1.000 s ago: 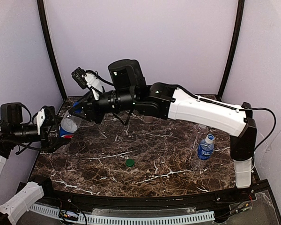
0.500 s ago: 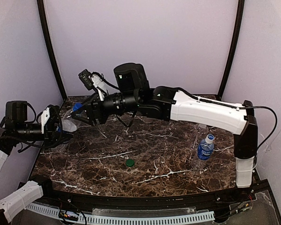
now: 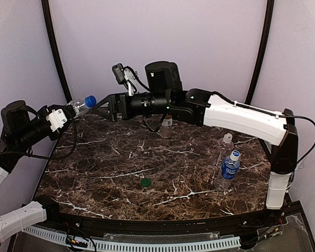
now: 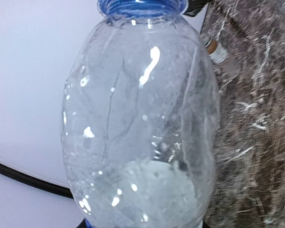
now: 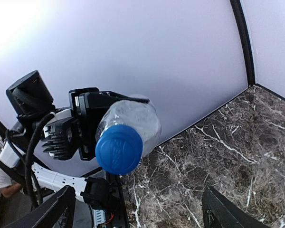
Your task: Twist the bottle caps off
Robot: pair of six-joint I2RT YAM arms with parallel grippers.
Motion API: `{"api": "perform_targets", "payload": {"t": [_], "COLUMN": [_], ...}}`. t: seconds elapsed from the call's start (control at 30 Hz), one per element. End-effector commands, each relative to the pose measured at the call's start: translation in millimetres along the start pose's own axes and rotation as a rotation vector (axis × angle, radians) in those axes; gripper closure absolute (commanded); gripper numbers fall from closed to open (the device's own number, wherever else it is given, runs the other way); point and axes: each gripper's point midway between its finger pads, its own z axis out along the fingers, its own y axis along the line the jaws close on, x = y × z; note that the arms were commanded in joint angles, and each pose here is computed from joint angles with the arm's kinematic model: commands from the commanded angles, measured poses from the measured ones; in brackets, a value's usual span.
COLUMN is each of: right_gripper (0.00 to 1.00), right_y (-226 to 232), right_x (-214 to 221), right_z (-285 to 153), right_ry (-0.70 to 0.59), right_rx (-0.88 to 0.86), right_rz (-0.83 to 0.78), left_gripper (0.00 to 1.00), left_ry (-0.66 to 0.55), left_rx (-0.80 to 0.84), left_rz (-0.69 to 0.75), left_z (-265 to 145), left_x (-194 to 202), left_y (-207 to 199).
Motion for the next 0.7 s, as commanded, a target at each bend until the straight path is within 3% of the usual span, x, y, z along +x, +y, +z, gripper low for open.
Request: {"api": "perform_targets", "payload": {"t": [0.0,0.23,0.4,0.57,0.67], "right_gripper": [0.13,0.35,0.45,0.47,0.57], "right_y": [-7,-1,-11,-13,-10], "right_x": [-16,-25,-18,-11,-16], "right_z": [-2,7,16,19,17], "right_ry": [-0.065,-0.076,-0.053,-0.033,-0.04], "right_rx": [0.03,-0.098,-0.105,-0.116,-0.127], "right_rz": [0.104,0.159,0.206,0.218,0.2], "left_gripper": [0.6,0.62,0.63,0.65,0.66], "left_ry": [0.118,0.041,0.039,0.042,0.03], "left_rx": [-0.385,-0.483,-0.489,-0.472,-0.464], "left_rz": [0.268,0.539,0.522,0.501,0.521], "left_z": [-3,-4,-3,1,2], "left_x": [0,-19,-22,-22,-22], "left_y": [71,51,51,50,45]}}
